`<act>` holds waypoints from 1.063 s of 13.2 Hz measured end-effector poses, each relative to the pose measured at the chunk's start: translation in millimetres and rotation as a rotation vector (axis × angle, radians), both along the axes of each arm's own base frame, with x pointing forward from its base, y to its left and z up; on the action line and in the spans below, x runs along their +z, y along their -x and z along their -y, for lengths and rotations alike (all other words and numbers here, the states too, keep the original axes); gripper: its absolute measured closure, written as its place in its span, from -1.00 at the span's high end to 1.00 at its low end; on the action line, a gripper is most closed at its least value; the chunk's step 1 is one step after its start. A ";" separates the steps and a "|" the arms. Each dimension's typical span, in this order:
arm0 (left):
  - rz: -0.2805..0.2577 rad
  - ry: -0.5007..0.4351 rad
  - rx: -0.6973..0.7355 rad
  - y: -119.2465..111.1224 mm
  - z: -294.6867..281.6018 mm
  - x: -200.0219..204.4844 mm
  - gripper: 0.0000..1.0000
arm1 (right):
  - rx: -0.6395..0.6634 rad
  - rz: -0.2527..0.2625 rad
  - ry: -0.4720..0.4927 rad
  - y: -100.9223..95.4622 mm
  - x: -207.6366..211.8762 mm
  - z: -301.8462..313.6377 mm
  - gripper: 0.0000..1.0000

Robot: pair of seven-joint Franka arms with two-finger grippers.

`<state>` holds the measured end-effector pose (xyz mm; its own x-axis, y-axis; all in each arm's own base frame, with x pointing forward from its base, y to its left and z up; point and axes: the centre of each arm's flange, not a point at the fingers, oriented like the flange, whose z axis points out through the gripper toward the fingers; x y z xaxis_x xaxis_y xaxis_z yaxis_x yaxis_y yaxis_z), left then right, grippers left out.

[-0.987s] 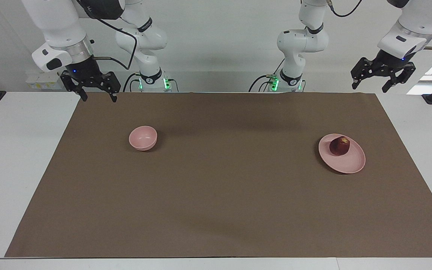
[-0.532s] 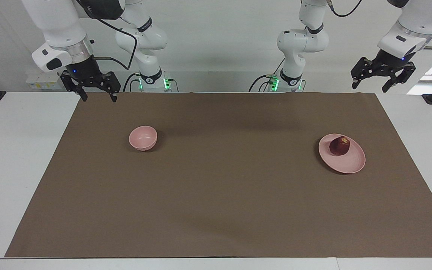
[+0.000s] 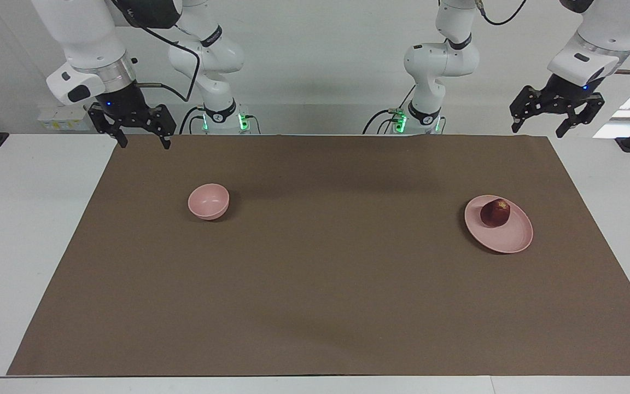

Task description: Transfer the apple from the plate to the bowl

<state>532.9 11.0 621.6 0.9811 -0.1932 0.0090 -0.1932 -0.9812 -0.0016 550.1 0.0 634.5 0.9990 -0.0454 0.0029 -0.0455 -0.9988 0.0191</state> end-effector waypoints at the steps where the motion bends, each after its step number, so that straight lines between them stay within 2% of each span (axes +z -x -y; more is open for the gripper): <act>1: 0.005 0.000 0.007 -1.9 -3.9 -14.8 1.00 | 0.000 0.000 0.000 0.0 0.0 0.0 1.00; 4: 0.028 0.001 0.017 -7.6 -9.5 -68.9 1.00 | 0.000 0.000 0.000 0.0 0.0 0.0 1.00; 7: 0.034 0.000 0.016 -3.3 -24.3 -129.3 1.00 | 0.000 0.000 0.000 0.0 0.0 0.0 1.00; 10: 0.076 -0.005 0.034 3.4 -51.4 -174.4 1.00 | 0.000 0.000 0.000 0.0 0.0 0.1 1.00; 14: 0.069 0.014 0.065 4.0 -58.4 -227.8 1.00 | -0.007 -0.017 0.000 1.9 -1.4 3.9 1.00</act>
<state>528.9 69.4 393.8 0.9885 -0.1289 0.0790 -0.1294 -0.9916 0.0014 548.2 -3.9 633.2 0.9985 -0.0528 -0.0145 -0.0525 -0.9984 0.0199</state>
